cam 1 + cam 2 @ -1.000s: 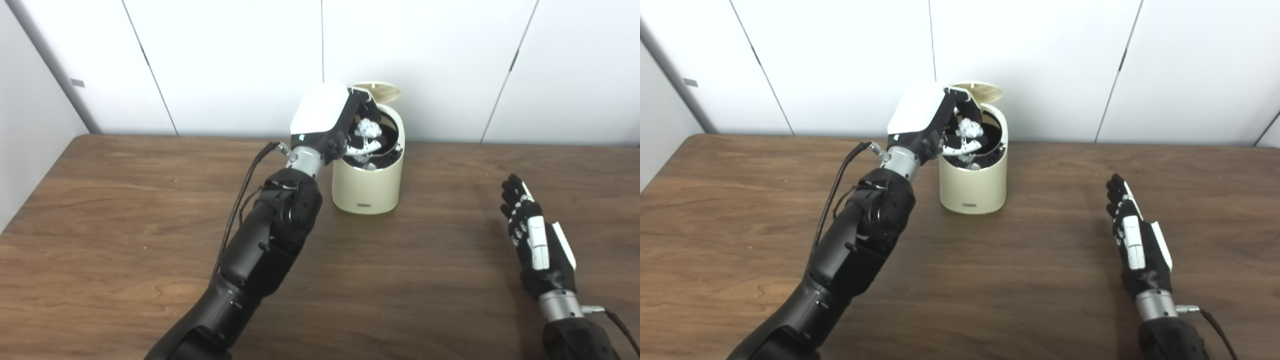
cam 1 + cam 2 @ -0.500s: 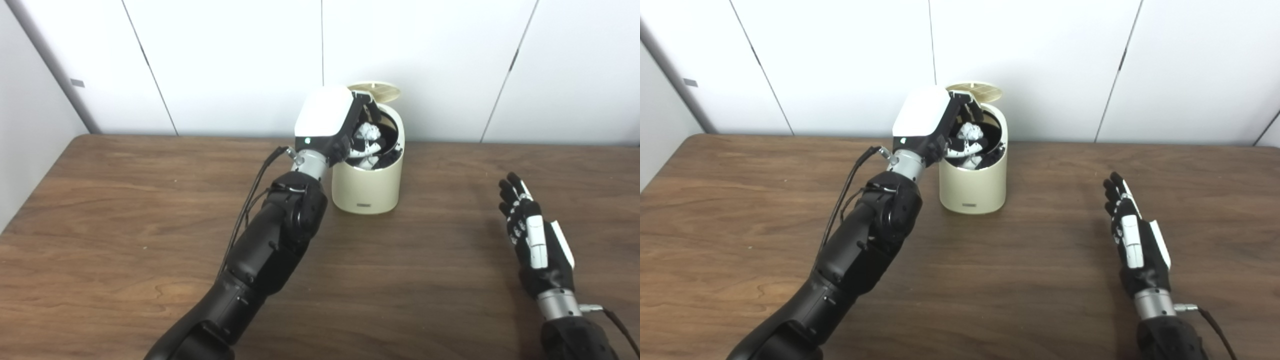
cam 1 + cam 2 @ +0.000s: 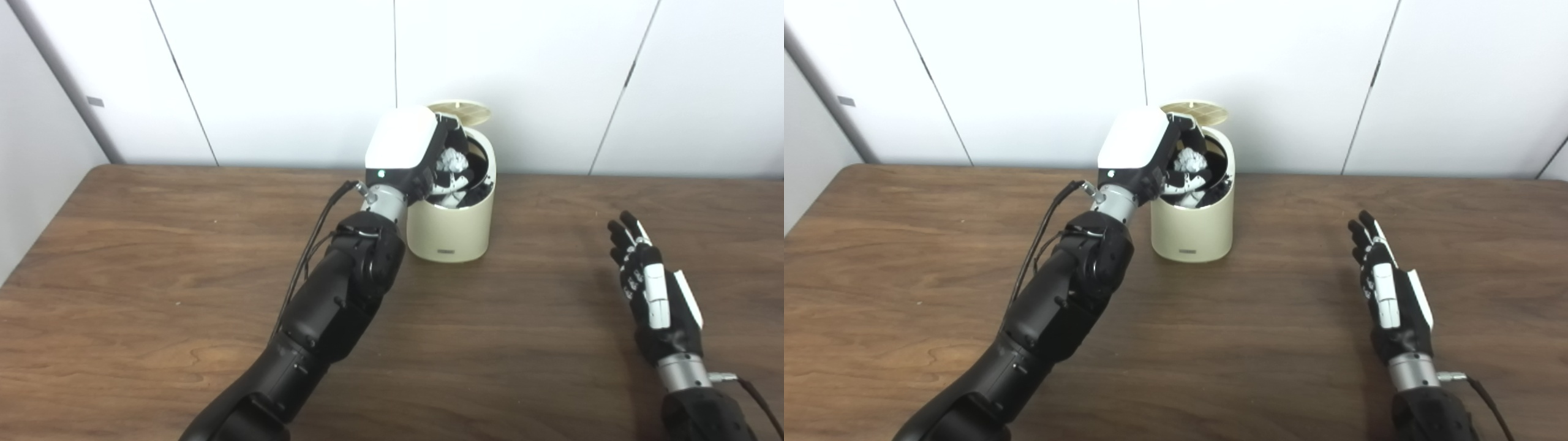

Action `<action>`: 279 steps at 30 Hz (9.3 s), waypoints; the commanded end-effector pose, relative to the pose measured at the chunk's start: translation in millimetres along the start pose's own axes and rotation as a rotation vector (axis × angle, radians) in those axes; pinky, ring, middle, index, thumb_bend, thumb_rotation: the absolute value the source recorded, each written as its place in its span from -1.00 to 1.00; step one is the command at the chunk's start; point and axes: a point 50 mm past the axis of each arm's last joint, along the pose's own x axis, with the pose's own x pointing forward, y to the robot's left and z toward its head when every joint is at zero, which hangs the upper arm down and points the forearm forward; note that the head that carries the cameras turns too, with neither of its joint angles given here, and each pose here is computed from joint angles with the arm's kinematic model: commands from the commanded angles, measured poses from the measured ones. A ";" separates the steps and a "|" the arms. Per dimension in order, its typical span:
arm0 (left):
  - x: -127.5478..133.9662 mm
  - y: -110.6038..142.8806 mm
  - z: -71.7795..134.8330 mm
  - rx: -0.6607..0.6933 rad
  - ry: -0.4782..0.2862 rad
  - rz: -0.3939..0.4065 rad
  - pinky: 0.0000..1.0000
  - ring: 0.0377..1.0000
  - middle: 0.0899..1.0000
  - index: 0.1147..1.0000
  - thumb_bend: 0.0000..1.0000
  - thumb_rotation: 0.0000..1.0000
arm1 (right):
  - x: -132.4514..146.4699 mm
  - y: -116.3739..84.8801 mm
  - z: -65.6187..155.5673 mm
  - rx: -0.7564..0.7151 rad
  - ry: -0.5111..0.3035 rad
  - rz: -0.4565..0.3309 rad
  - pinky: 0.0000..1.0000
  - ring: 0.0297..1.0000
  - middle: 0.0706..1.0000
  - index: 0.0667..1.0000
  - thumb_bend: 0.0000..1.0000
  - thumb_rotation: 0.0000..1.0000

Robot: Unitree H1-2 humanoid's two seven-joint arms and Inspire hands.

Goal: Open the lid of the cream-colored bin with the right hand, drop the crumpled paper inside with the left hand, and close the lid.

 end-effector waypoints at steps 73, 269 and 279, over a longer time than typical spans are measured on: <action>-4.5 36.1 2.4 -0.089 -0.038 0.159 -0.36 -0.21 -0.10 -0.15 -0.05 -1.00 | -9.5 8.9 -20.4 0.012 0.042 -0.002 0.92 0.86 0.76 0.82 0.19 1.00; -266.7 -60.3 -126.6 -1.180 0.477 0.106 1.00 1.00 1.00 1.00 -0.40 0.74 | 176.0 96.8 219.5 -0.948 -0.421 0.271 0.77 0.90 0.86 0.78 0.20 1.00; -263.5 -64.0 -128.9 -1.179 0.473 0.105 1.00 1.00 1.00 1.00 -0.37 0.73 | 174.3 101.2 218.2 -1.056 -0.404 0.312 0.84 0.91 0.81 0.74 0.32 1.00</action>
